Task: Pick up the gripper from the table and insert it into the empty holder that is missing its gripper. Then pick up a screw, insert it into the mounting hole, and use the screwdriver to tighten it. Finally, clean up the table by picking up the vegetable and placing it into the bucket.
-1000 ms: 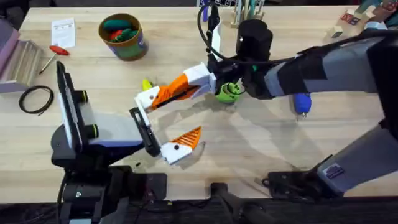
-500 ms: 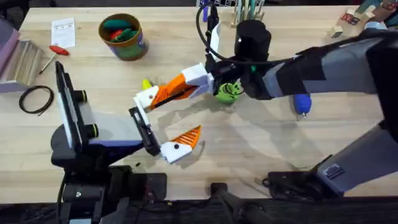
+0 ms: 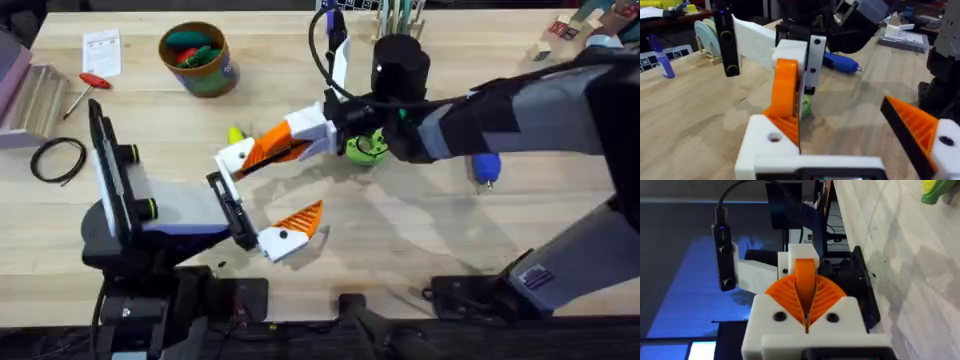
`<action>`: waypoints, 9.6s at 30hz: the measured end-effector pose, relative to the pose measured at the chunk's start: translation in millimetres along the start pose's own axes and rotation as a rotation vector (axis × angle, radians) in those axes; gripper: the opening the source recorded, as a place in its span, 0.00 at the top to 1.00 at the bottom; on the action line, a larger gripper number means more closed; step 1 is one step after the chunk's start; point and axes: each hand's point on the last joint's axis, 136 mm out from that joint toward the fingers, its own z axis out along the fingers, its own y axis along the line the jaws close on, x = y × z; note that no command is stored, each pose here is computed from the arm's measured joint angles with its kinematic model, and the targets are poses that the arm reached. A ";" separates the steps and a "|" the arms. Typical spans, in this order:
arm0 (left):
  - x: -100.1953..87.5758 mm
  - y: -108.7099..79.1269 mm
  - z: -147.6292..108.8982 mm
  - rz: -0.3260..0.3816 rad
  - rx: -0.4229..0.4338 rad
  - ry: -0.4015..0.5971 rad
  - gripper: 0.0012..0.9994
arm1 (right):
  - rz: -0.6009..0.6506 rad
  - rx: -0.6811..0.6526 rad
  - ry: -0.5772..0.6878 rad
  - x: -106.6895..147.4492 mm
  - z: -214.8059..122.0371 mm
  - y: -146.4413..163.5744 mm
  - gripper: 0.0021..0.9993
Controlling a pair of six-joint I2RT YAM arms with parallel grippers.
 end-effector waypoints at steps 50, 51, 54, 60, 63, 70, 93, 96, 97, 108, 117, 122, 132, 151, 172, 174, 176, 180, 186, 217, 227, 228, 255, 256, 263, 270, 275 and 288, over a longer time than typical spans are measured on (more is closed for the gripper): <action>0.1 -3.1 0.1 0.008 0.018 0.000 0.01 | 0.065 0.382 -0.344 -30.0 -92.1 7.4 0.07; 0.1 -3.1 0.1 0.008 0.018 0.000 0.01 | 0.052 0.434 -0.358 -29.4 -98.1 10.5 0.07; 0.1 -3.1 0.1 0.009 0.018 0.000 0.01 | -0.024 0.610 -0.398 -28.9 -117.4 23.6 0.06; 0.1 -3.2 0.1 0.009 0.018 0.000 0.01 | -0.104 1.021 -0.440 -17.6 -158.5 30.5 0.06; 0.0 -3.2 0.1 0.009 0.018 0.000 0.01 | -0.112 1.193 -0.425 -7.5 -172.5 20.7 0.06; 0.1 -3.2 0.1 0.011 0.018 0.000 0.01 | -0.127 1.361 -0.417 0.7 -189.1 12.1 0.06; 0.1 -3.2 0.1 0.011 0.018 0.000 0.01 | 0.076 1.449 -0.389 19.7 -200.1 -17.0 0.06; 0.1 -3.2 0.1 0.011 0.018 0.000 0.01 | 0.141 1.448 -0.415 19.9 -199.7 -23.9 0.06; 0.1 -3.2 0.1 0.011 0.018 0.000 0.01 | 0.155 1.447 -0.423 19.9 -199.6 -24.8 0.06; 0.1 -3.2 0.1 0.011 0.018 0.000 0.01 | 0.232 1.520 -0.440 15.7 -208.3 -47.2 0.06; 0.1 -3.3 0.1 0.011 0.019 0.000 0.01 | 0.252 1.546 -0.424 1.5 -206.2 -75.4 0.12; 0.1 -3.3 0.1 0.012 0.019 0.000 0.01 | 0.278 1.563 -0.395 2.0 -205.5 -89.7 0.13; 0.1 -3.3 0.1 0.011 0.019 0.000 0.01 | 0.249 1.544 -0.427 -11.9 -202.3 -94.6 0.19; 0.1 -3.7 0.1 0.011 0.021 0.000 0.01 | 0.284 1.541 -0.441 -6.7 -211.4 -107.9 0.26; 0.1 -3.7 0.1 0.011 0.021 0.000 0.01 | 0.276 1.520 -0.440 -14.0 -204.6 -117.3 0.45; 0.1 -3.8 0.1 0.011 0.022 0.000 0.01 | 0.275 1.518 -0.440 -14.4 -204.1 -117.3 0.48; 0.1 -3.7 0.1 0.011 0.021 0.000 0.01 | 0.273 1.517 -0.439 -14.4 -203.4 -117.4 0.51; 0.1 -3.8 0.1 0.011 0.022 0.000 0.01 | 0.272 1.517 -0.437 -14.3 -202.8 -117.4 0.57; 0.1 -3.8 0.1 0.011 0.022 0.000 0.01 | 0.262 1.517 -0.428 -13.6 -198.4 -117.1 0.71; 0.1 -3.8 0.1 0.011 0.022 0.000 0.01 | 0.257 1.516 -0.426 -14.0 -197.2 -117.0 1.00; 0.0 -3.8 0.1 0.012 0.021 0.000 0.01 | 0.217 1.509 -0.420 -5.1 -200.6 -84.5 1.00; 0.1 -3.7 0.1 0.011 0.021 0.000 0.01 | 0.202 1.505 -0.422 -6.1 -200.7 -77.3 1.00; 0.1 -3.8 0.1 0.011 0.022 0.000 0.01 | -0.622 1.382 -0.065 -20.4 -126.3 90.9 1.00; 0.0 -3.8 0.1 0.012 0.022 0.000 0.01 | -0.657 1.371 -0.038 -18.1 -118.0 91.9 1.00; 0.0 -3.8 0.1 0.011 0.022 0.000 0.01 | -0.871 1.301 0.110 -8.6 -68.7 95.4 1.00; 0.1 -3.8 0.1 0.011 0.022 0.000 0.01 | -1.041 1.183 0.260 3.1 -22.6 91.5 1.00; 0.1 -3.8 0.1 0.011 0.022 0.000 0.01 | -1.132 1.119 0.312 10.6 -1.1 94.7 1.00; 0.1 -3.8 0.1 0.011 0.022 0.000 0.01 | -1.228 1.064 0.369 18.7 19.7 119.9 1.00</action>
